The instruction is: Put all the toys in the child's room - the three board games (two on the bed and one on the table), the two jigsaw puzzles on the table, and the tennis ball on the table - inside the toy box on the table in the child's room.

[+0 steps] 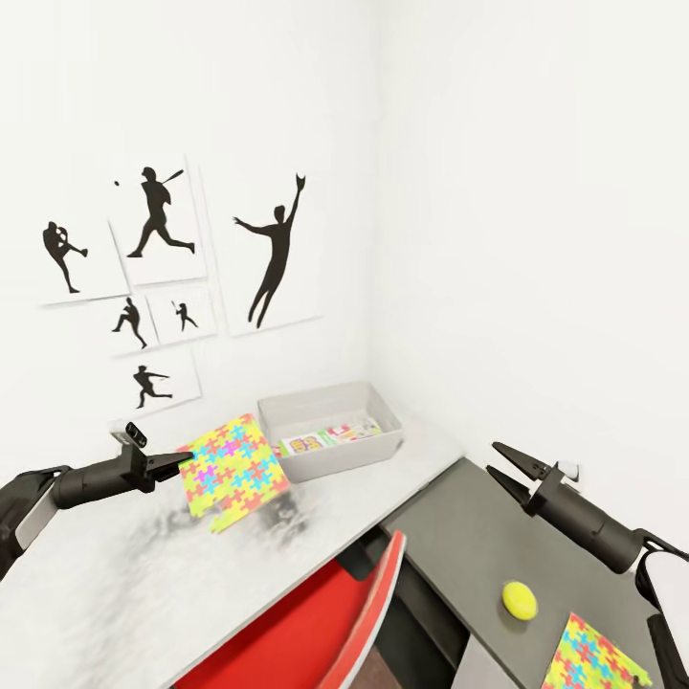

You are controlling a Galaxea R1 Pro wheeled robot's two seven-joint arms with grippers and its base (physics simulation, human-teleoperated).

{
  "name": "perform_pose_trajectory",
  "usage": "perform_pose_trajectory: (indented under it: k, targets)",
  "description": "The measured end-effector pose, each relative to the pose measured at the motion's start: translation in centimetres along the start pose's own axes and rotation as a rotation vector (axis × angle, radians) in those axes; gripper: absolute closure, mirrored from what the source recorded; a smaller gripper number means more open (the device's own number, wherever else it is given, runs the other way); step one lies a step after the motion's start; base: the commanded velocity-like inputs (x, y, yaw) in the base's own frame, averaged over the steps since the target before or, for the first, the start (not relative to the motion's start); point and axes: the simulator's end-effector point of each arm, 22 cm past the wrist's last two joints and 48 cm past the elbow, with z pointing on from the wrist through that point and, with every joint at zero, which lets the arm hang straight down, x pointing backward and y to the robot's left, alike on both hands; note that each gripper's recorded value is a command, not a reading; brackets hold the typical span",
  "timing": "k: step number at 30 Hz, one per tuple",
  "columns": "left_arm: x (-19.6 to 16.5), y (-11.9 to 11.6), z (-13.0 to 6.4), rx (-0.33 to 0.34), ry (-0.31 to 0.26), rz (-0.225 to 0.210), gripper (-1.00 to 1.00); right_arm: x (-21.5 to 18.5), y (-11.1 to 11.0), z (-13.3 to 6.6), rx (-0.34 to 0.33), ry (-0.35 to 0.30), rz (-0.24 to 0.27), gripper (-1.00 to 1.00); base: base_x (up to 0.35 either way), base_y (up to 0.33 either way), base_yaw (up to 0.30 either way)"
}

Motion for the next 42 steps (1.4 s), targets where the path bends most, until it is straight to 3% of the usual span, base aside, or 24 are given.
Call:
perform_pose_trajectory:
  k: [25,35,42]
  targets:
    - [0.0,0.0,0.0,0.001,0.0,0.0,1.0,0.0,-0.1,0.0,0.002,-0.003,0.001,-1.0,0.116,-0.015,0.17]
    - [0.0,0.0,0.1,0.002,0.0,-0.001,1.0,-0.1,-1.5,0.0,0.063,-0.006,-0.054,-1.0,0.056,-0.043,0.029]
    - [0.3,-0.1,1.1,0.021,-0.005,0.002,1.0,0.2,-2.2,-0.3,0.067,-0.012,-0.042,-1.0,0.033,-0.03,0.0]
